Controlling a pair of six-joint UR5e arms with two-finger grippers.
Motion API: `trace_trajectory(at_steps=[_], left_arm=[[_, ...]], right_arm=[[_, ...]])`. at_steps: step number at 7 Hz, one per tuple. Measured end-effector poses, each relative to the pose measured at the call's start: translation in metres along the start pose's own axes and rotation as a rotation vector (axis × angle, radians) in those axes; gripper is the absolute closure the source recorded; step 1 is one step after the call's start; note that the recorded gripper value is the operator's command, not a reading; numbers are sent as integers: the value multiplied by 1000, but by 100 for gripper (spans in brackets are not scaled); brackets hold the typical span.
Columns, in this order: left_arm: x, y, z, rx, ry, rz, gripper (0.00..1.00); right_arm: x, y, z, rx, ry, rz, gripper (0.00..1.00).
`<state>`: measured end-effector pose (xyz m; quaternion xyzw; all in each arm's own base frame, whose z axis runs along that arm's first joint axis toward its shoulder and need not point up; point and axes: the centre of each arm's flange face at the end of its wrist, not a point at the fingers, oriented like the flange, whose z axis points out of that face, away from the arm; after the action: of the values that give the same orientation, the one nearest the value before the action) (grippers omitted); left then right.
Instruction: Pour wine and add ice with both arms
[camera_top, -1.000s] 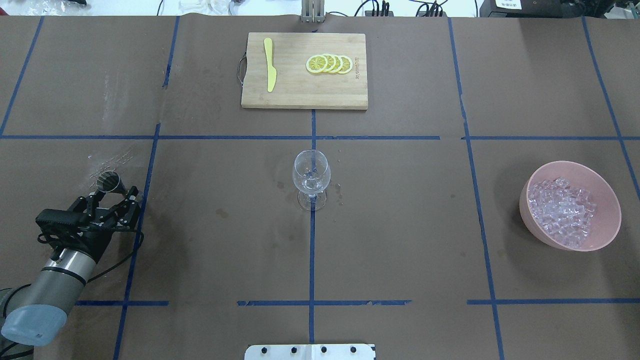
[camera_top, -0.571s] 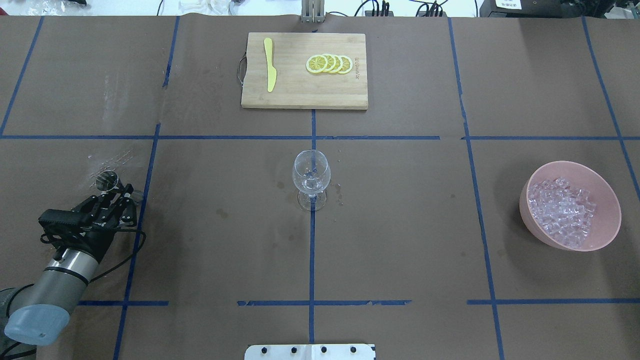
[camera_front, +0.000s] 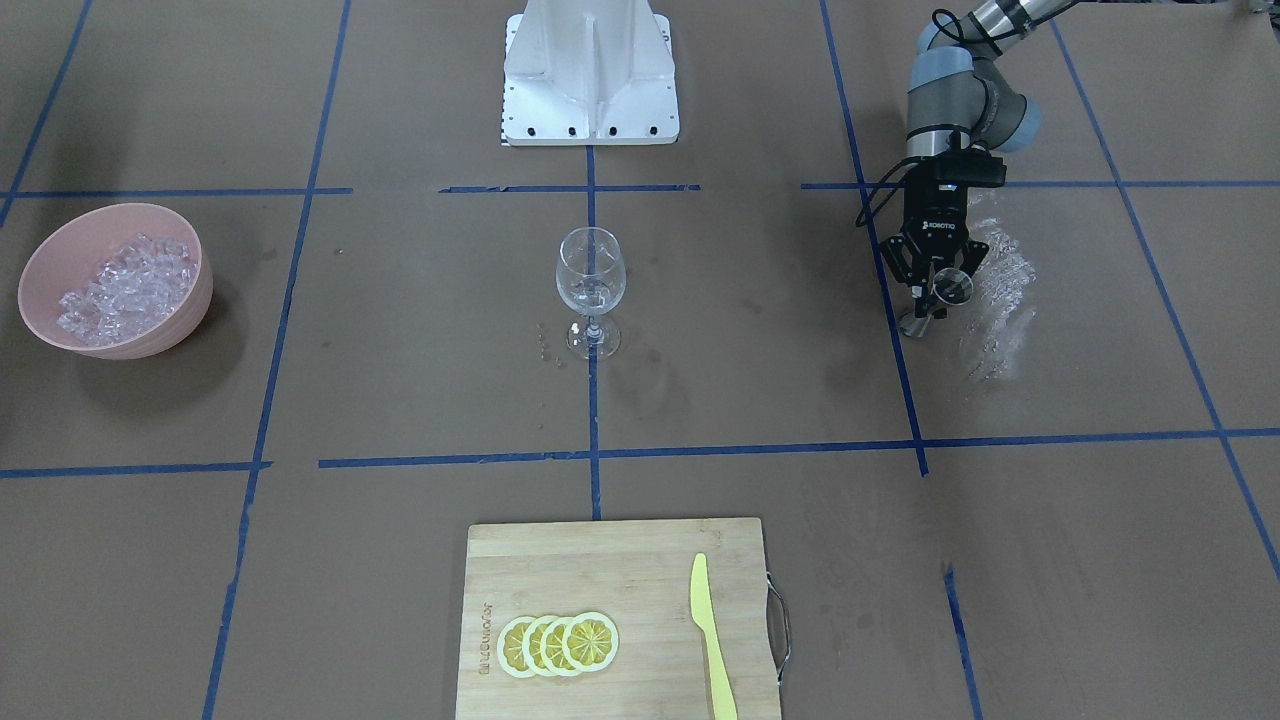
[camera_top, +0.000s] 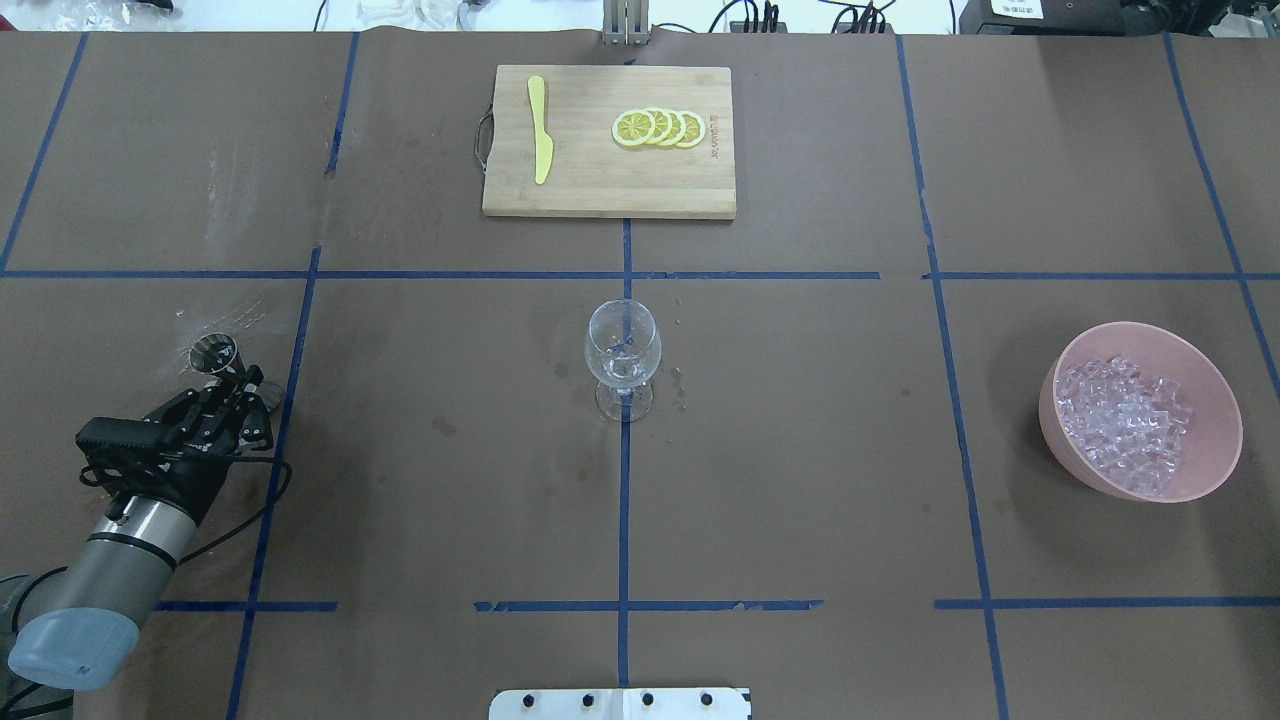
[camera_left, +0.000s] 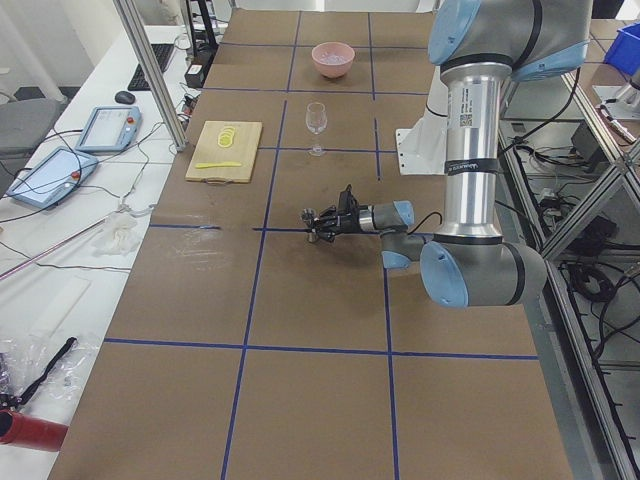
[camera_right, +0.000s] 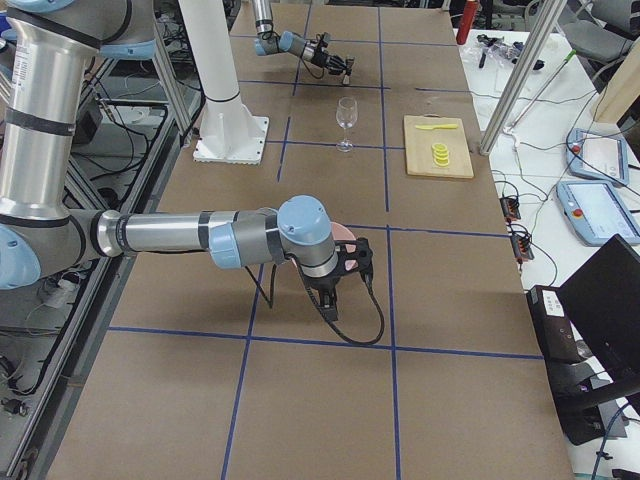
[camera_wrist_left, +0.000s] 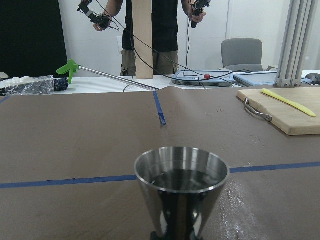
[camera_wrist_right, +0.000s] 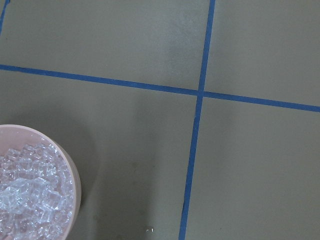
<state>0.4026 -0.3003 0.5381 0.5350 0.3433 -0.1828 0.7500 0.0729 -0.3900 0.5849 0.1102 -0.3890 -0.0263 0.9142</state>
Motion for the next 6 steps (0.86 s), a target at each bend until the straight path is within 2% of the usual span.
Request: trace_trajectory(at_steps=[2,3,6], left_arm=[[4,-12,-3,11,14,-19,100],[7,-20,-5,21,27,4,100],[36,-58,-5,66,94,171,100]], right_arm=[[0,0,0,0,0,0,0],[0,0,0,0,0,0,0],[1,0,0,1,-1,3,0]])
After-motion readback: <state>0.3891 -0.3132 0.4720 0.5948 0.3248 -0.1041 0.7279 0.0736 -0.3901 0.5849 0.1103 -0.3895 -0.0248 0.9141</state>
